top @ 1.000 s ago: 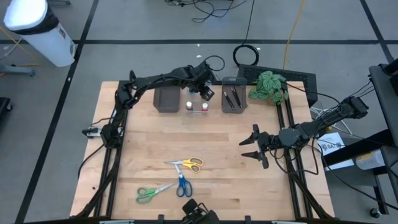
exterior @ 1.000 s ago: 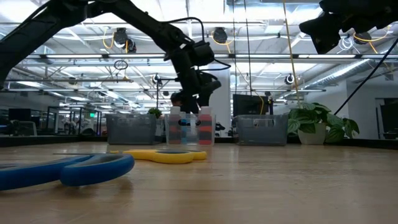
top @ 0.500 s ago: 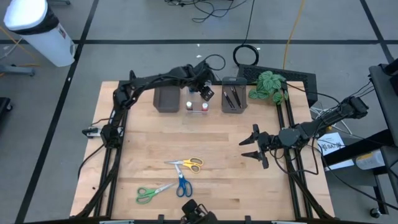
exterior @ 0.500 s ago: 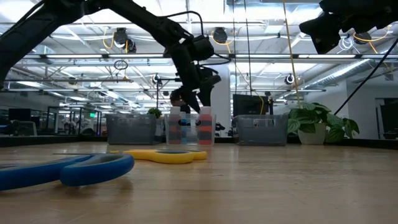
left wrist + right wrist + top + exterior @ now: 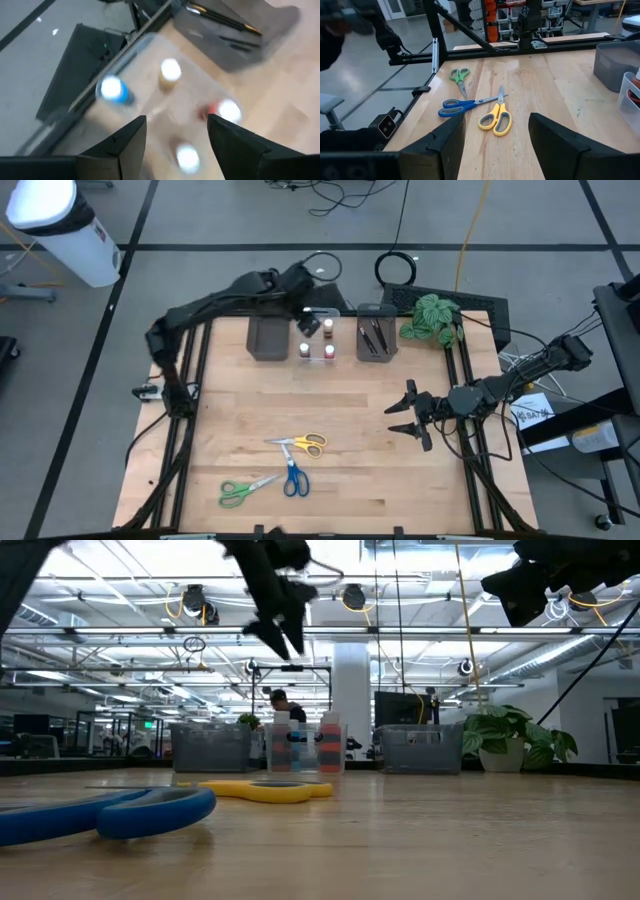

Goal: Pick & Place Paint Supplies
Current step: Put the yellow scissors into the left black bin

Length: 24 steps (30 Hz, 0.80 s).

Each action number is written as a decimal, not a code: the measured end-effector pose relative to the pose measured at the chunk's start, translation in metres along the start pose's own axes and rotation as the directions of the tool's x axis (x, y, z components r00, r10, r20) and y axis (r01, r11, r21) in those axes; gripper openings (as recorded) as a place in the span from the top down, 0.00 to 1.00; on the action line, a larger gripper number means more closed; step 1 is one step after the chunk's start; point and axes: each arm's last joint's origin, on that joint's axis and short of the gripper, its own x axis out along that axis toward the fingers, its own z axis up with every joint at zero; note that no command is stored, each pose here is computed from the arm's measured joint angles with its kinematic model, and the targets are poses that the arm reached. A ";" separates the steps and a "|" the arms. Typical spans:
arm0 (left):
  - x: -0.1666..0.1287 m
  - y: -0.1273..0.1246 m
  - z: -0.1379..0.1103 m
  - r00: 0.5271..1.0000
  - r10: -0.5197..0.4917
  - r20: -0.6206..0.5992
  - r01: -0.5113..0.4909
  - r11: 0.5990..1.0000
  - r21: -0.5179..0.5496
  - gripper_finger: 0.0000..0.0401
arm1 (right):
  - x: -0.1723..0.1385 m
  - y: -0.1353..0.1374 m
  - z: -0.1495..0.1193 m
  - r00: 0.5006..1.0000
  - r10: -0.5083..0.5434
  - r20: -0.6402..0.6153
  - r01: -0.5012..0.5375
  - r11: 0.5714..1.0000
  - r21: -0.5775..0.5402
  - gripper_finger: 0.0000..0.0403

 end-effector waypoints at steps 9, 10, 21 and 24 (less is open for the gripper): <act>-0.114 -0.062 -0.052 0.998 -0.012 0.062 0.007 0.997 0.080 0.44 | 0.000 0.000 0.000 1.000 0.001 0.000 -0.001 1.000 0.026 0.50; -0.125 -0.071 -0.060 0.997 -0.023 0.076 0.016 0.995 0.095 0.44 | 0.000 0.000 0.000 1.000 0.001 0.000 -0.001 1.000 0.026 0.50; -0.166 -0.171 -0.135 0.979 -0.194 0.056 0.172 0.946 0.275 0.44 | 0.000 0.000 0.000 1.000 0.001 -0.001 -0.001 0.999 0.046 0.50; -0.157 -0.196 -0.151 0.981 -0.193 0.013 0.177 0.921 0.347 0.44 | 0.000 0.000 0.000 1.000 0.001 -0.001 -0.001 0.998 0.056 0.50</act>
